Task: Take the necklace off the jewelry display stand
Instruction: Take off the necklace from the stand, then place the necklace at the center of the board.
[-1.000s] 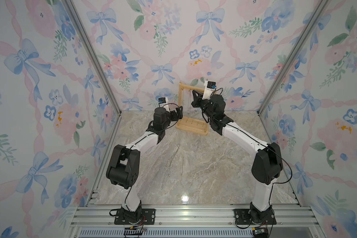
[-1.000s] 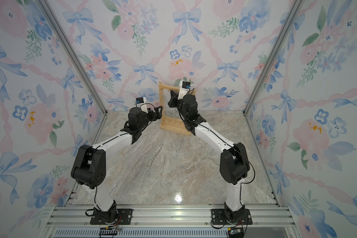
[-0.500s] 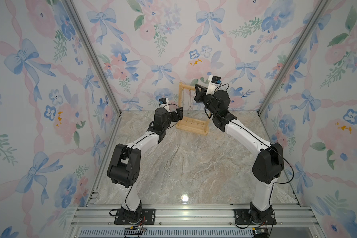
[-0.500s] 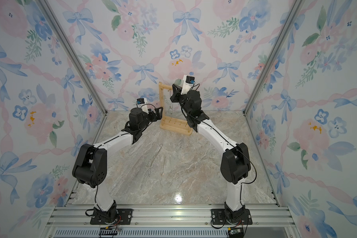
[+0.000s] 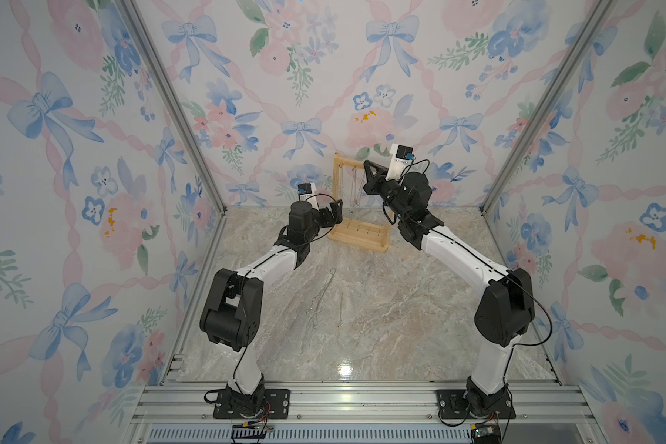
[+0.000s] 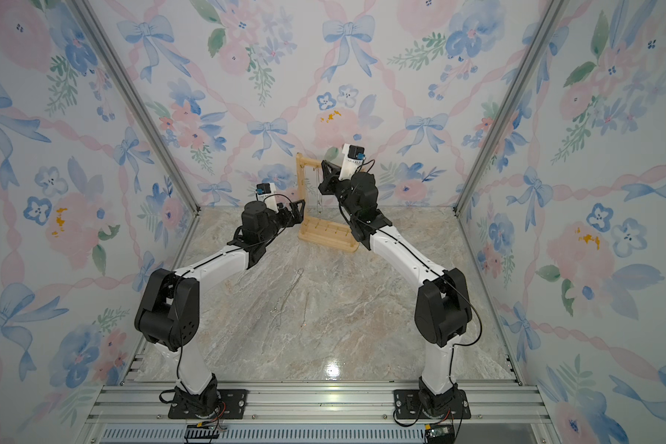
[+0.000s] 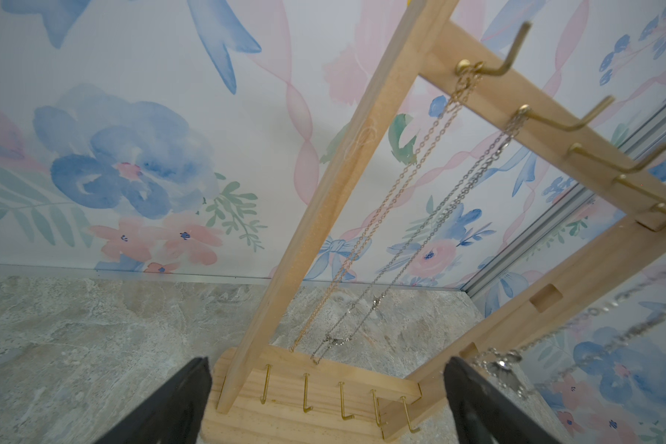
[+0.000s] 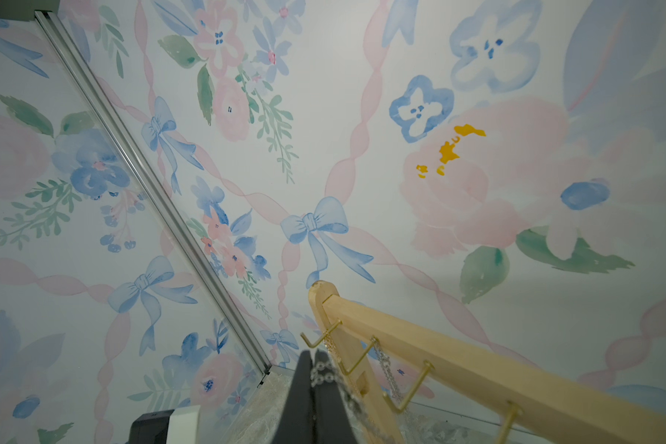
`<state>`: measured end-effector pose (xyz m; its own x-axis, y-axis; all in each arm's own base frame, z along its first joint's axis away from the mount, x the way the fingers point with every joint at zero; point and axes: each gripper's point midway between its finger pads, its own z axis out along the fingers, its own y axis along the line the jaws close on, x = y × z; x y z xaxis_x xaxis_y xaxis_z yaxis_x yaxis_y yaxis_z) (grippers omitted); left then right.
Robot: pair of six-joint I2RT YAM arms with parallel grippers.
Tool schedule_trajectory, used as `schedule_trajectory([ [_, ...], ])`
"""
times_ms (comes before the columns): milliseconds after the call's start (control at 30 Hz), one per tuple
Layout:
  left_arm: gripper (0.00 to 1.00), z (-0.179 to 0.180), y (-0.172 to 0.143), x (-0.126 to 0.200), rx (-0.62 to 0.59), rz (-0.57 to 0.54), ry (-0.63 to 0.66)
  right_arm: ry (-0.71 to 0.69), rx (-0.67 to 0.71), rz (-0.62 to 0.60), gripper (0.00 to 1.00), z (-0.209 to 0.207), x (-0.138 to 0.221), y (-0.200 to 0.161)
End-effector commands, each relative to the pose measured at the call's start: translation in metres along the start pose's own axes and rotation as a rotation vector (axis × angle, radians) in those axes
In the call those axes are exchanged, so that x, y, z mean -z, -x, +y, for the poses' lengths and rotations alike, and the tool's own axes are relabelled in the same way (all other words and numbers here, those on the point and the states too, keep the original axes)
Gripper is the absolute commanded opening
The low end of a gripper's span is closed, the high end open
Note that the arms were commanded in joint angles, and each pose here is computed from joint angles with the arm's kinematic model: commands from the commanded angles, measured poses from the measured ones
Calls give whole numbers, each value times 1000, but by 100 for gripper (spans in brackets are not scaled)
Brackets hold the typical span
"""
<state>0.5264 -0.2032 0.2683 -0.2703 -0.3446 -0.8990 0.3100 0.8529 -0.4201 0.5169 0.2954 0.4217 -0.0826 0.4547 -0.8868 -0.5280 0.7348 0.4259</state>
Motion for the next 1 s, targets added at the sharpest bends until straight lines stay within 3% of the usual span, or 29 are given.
schedule_trajectory([
  [0, 98, -24, 23, 18, -50, -46, -75, 60, -21, -54, 0, 21, 16, 29],
  [233, 98, -59, 31, 39, -113, -88, -194, 51, -31, -46, 0, 15, 35, 23],
  [700, 98, -137, 6, 65, -225, -93, -612, 85, -134, 11, 0, -19, 62, 23],
  [967, 98, -157, -16, 65, -309, -77, -681, 126, -148, 101, 0, -12, 63, 15],
])
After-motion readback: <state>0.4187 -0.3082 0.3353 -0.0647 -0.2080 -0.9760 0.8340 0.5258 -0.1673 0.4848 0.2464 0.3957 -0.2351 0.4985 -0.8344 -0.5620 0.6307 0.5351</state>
